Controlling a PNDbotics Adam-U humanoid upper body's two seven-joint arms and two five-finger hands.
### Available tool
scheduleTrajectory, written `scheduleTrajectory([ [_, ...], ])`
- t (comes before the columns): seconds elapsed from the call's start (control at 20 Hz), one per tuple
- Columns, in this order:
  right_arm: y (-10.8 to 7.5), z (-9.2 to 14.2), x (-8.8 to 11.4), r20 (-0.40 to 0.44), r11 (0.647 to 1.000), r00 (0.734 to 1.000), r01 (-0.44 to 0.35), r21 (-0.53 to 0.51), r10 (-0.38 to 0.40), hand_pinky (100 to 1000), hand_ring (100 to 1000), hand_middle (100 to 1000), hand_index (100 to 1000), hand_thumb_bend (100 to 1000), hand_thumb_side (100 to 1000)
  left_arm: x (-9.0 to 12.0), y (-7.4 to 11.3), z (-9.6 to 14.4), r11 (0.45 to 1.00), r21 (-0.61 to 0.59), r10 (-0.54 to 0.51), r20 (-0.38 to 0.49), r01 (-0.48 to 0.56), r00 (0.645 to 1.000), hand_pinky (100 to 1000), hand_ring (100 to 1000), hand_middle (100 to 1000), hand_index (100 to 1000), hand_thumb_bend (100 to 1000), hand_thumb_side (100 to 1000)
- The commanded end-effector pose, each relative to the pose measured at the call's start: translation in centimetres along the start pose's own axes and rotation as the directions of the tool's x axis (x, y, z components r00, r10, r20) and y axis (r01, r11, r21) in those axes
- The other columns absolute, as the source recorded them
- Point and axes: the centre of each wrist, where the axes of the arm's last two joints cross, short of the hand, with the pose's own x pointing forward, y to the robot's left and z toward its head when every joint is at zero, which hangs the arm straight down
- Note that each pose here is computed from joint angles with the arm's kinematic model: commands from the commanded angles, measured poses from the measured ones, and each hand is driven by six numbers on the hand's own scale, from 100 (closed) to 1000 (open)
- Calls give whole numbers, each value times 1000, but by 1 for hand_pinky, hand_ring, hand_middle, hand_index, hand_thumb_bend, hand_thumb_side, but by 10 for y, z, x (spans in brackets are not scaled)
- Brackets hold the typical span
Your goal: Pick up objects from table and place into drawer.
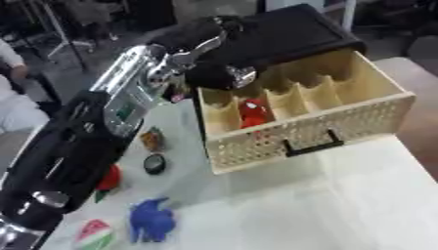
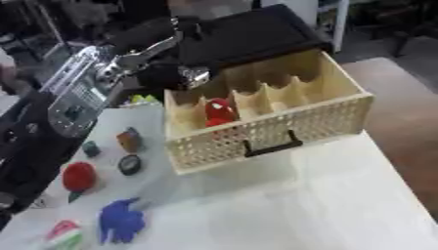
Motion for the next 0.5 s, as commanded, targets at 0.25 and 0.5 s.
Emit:
scheduleTrajectory([
  [0.25,-9,-5,6,34,999,999,-23,-30,24,241,406,401,736,308,689,25,56,28,944,279,157,90,-176,984,445,757,768,887,100,1000],
  [0.5,-13,-5,6,39,998,997,-58,-37,59,237,407,404,737,334,698,47,83,64,845,416,282,187,-336,941,411,719,731,851,100,989],
])
